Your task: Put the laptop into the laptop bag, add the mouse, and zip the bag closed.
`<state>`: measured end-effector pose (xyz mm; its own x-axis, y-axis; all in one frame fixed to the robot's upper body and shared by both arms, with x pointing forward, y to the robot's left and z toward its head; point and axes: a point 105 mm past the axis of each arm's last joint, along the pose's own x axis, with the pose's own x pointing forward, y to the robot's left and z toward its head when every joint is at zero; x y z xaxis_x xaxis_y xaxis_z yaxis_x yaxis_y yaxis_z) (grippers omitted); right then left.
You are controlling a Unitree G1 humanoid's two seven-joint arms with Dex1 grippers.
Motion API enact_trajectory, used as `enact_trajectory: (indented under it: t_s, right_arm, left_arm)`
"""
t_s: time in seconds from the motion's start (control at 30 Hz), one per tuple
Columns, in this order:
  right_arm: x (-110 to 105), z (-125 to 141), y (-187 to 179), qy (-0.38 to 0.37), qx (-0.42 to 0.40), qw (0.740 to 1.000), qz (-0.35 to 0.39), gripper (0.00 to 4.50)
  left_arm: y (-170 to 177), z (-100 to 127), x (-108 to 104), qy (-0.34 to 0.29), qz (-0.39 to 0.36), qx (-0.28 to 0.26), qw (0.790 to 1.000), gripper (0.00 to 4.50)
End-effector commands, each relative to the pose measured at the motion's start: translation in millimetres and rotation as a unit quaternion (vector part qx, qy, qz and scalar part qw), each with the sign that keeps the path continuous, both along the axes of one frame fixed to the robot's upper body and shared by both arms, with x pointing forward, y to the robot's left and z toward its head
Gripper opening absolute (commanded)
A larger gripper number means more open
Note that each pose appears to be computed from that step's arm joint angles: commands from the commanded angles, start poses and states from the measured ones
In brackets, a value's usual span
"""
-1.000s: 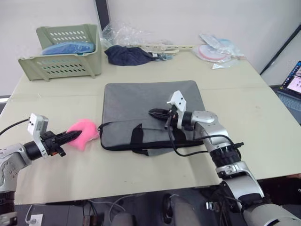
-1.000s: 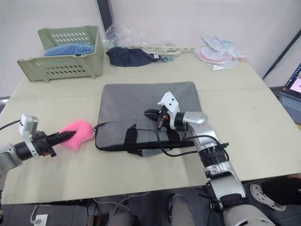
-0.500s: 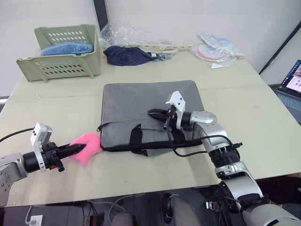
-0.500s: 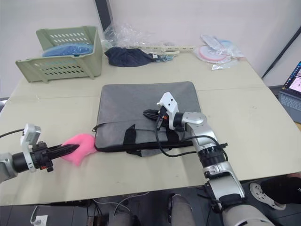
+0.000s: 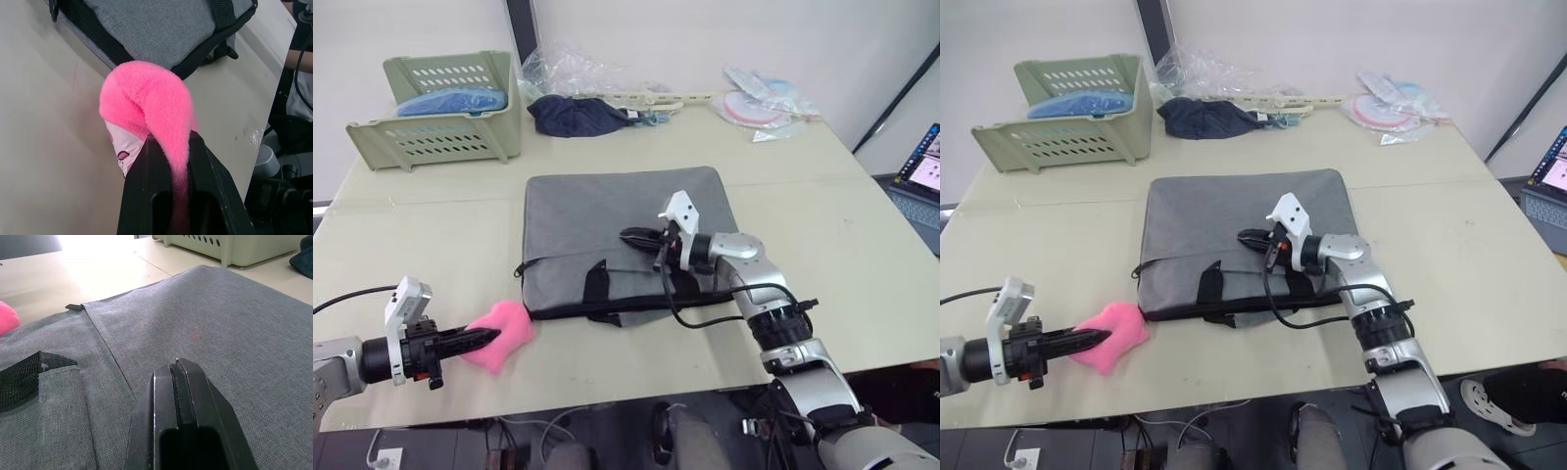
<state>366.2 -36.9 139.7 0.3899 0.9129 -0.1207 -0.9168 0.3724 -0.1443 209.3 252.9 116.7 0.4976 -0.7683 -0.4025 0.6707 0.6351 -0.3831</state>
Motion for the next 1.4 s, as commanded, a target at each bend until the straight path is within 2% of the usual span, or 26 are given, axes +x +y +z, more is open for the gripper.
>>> enact_trajectory:
  t_s: [0.03,0.2,0.43,0.57,0.6,0.67,0.83,0.87,1.13,1.3,1.4]
  right_arm:
    - [-19.9,-72.4,2.7,0.127,-0.063,0.99,0.007,0.0]
    - [-20.2,-70.6,4.4,0.125,-0.062,0.99,0.008,0.0]
    - [-19.4,-71.0,3.5,0.124,-0.064,0.99,0.007,0.0]
    - [-19.2,-70.9,3.8,0.124,-0.064,0.99,0.007,0.0]
    - [-19.1,-71.0,4.0,0.124,-0.064,0.99,0.007,0.0]
    - [-18.9,-71.1,4.1,0.124,-0.064,0.99,0.007,0.0]
    - [-18.9,-71.4,4.1,0.123,-0.063,0.99,0.006,0.0]
    - [-19.0,-71.4,4.1,0.123,-0.063,0.99,0.006,0.0]
    - [-19.1,-71.0,4.0,0.122,-0.062,0.991,0.006,0.0]
    - [-19.6,-71.6,4.3,0.123,-0.062,0.99,0.008,0.0]
    - [-18.8,-70.5,4.9,0.121,-0.063,0.991,0.009,0.0]
  left_arm:
    - [-22.2,-1.0,-7.0,0.004,-0.036,-0.023,0.999,0.02]
    - [-41.1,-0.3,-6.2,-0.001,-0.048,-0.039,0.998,0.02]
    - [-31.8,1.0,-0.9,-0.006,-0.027,-0.028,0.999,0.02]
    - [-20.8,0.9,7.0,-0.01,0.008,-0.015,1.0,1.26]
    - [-19.6,0.8,7.5,-0.008,0.012,-0.018,1.0,1.72]
    - [-19.8,0.5,5.0,-0.003,0.007,-0.019,1.0,2.5]
    - [-17.0,-8.1,-4.1,0.016,0.007,0.017,1.0,4.35]
    - [-17.4,-8.9,-11.5,0.029,-0.002,0.018,0.999,4.46]
    - [-7.7,4.3,-48.8,0.063,-0.018,0.03,0.997,4.46]
    - [12.6,20.2,-48.5,0.047,0.0,0.049,0.998,4.46]
    - [27.1,52.9,-32.2,-0.008,0.024,0.037,0.999,4.46]
